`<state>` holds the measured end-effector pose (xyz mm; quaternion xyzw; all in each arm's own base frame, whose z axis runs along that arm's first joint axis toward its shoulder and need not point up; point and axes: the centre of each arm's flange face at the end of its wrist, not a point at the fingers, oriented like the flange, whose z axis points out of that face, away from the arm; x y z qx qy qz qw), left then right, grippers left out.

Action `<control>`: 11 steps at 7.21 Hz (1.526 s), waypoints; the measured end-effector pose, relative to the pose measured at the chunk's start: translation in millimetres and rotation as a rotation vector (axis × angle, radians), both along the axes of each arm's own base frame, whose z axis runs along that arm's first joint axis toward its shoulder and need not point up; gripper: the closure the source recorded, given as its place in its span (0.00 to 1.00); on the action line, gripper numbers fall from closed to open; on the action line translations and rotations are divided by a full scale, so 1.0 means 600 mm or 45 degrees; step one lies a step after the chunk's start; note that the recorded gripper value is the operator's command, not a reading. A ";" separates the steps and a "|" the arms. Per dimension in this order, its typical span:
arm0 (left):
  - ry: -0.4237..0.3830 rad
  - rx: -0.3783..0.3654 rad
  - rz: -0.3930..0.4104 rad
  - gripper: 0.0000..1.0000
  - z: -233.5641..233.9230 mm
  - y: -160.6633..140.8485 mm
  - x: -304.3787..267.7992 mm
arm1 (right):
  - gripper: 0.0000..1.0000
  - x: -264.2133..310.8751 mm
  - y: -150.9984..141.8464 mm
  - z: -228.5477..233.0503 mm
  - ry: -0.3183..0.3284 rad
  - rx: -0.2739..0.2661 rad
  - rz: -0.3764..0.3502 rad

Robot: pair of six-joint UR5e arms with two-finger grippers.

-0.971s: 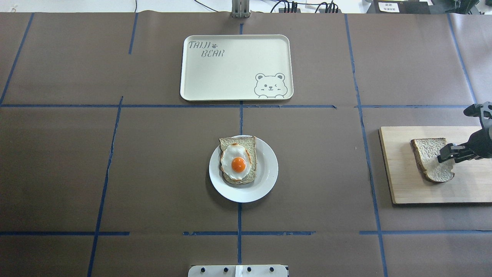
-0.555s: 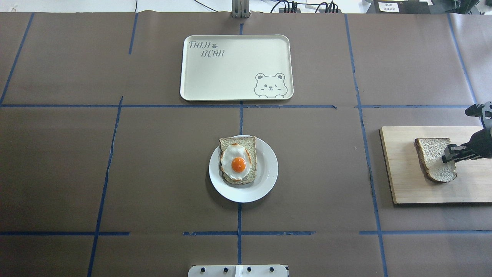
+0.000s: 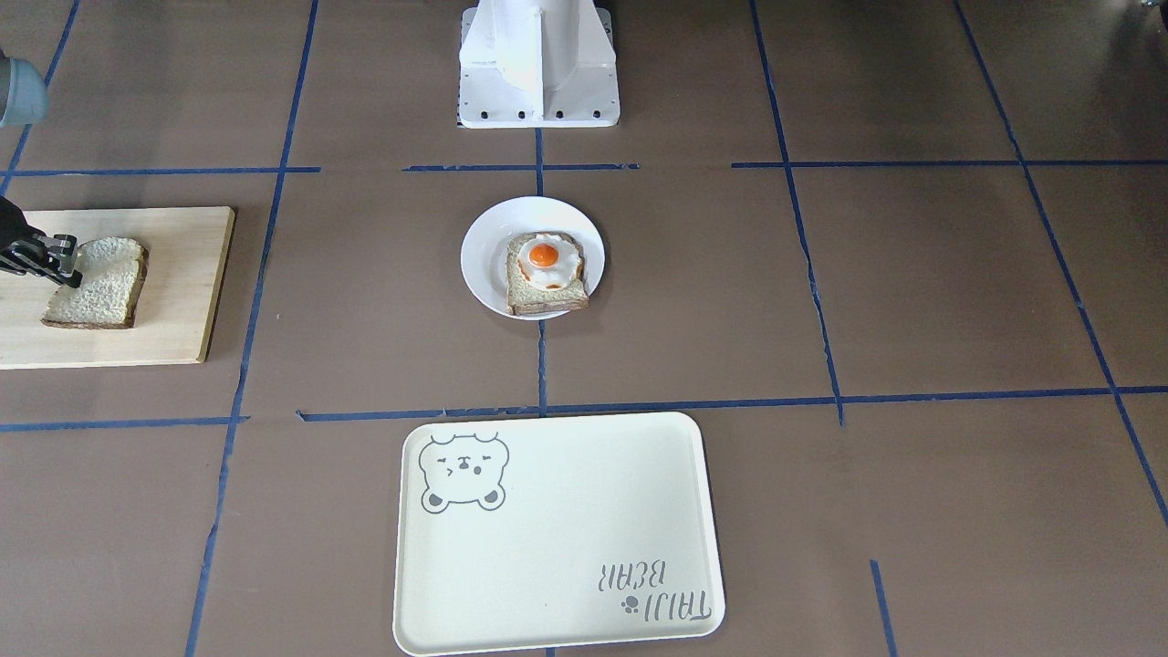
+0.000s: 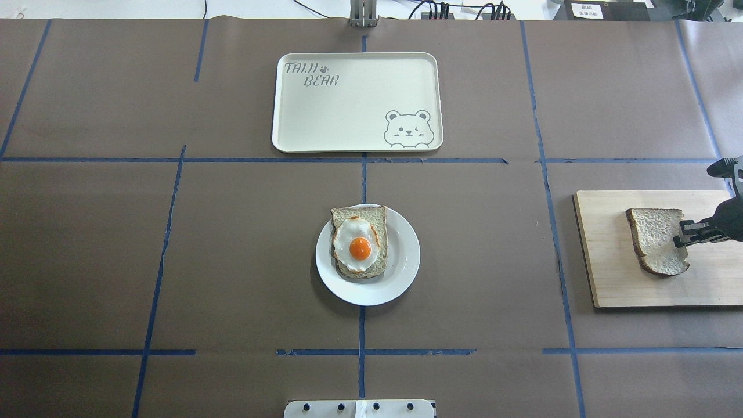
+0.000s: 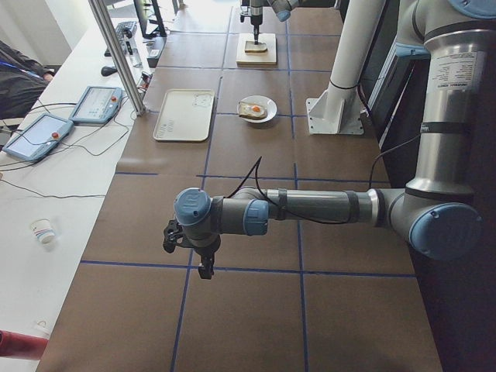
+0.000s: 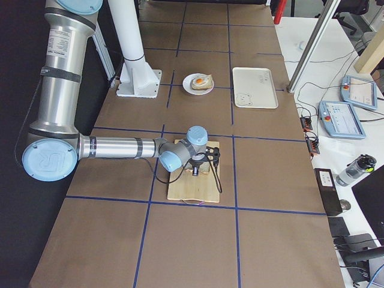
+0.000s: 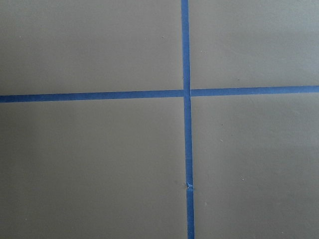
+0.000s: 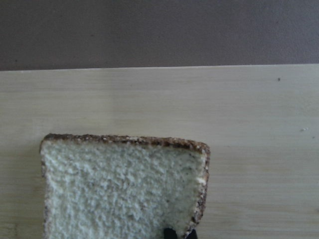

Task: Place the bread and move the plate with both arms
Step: 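Lower the right gripper onto the bread slice on the bamboo board and grasp it, then lift the bread slice with the right gripper and carry it toward the plate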

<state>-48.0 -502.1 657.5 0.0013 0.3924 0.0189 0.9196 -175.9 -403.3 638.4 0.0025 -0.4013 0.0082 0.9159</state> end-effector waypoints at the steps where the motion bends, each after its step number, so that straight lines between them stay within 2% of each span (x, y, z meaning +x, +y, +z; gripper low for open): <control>1: 0.000 0.000 0.000 0.00 -0.001 0.000 0.000 | 1.00 0.002 0.003 -0.006 -0.008 0.014 0.001; 5: 0.000 0.001 -0.001 0.00 -0.001 0.000 0.000 | 1.00 0.006 0.006 -0.046 -0.040 0.059 0.013; 8: 0.000 0.000 -0.001 0.00 -0.001 0.000 0.000 | 1.00 0.010 0.010 -0.067 -0.058 0.062 0.031; 11: 0.000 -0.003 -0.001 0.00 0.001 0.000 0.000 | 1.00 0.028 0.004 -0.119 -0.110 0.102 0.070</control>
